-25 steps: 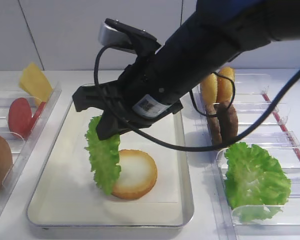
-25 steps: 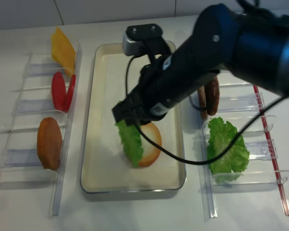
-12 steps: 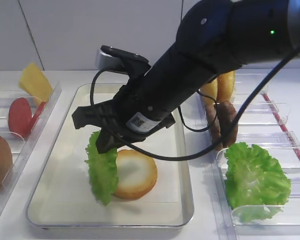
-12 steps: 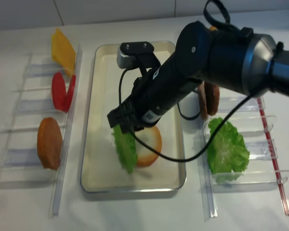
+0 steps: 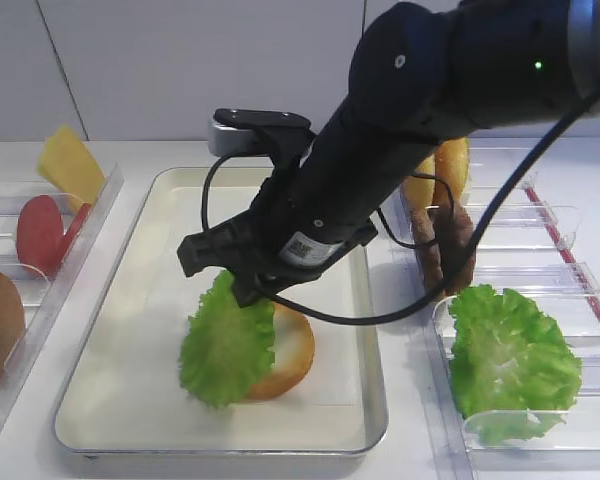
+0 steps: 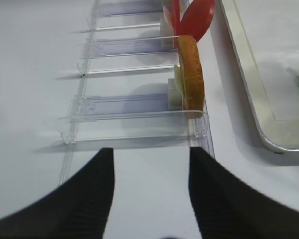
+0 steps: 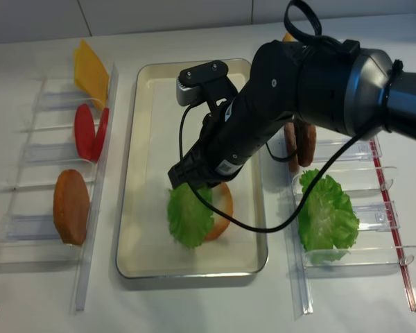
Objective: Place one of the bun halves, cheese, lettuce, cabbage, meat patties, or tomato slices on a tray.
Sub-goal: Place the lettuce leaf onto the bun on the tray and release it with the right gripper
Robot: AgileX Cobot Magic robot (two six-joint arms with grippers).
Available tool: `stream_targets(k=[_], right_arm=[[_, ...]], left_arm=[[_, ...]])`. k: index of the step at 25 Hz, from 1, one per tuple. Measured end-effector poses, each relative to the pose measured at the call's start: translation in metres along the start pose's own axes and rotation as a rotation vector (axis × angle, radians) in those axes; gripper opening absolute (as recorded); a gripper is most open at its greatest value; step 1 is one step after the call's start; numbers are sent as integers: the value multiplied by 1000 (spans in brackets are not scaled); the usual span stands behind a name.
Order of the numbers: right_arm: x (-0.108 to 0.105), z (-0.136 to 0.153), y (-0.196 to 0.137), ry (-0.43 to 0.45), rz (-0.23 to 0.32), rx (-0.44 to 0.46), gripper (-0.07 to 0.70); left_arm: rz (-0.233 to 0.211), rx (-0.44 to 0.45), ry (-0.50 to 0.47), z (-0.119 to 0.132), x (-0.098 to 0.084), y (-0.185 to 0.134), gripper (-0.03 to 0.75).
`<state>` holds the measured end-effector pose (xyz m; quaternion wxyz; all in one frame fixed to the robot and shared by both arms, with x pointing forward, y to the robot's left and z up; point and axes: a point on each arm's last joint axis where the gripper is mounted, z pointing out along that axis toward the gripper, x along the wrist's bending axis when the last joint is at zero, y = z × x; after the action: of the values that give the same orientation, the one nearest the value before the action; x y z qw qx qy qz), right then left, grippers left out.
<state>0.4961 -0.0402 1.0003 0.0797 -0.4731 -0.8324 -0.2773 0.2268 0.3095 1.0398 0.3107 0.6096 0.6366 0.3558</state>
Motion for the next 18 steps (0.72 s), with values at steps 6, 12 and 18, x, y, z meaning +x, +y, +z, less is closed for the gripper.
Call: stream_targets(k=[6,12,18], right_arm=[[-6,0,-2,-62,-15,25,58],[-7,0,-3,-82,-29,35,58],[-10,0,-4,-104,-50,45,58]], left_arm=[[0,0,0,0,0,0,340],[0,0,0,0,0,0,340],[0,0,0,0,0,0,340]])
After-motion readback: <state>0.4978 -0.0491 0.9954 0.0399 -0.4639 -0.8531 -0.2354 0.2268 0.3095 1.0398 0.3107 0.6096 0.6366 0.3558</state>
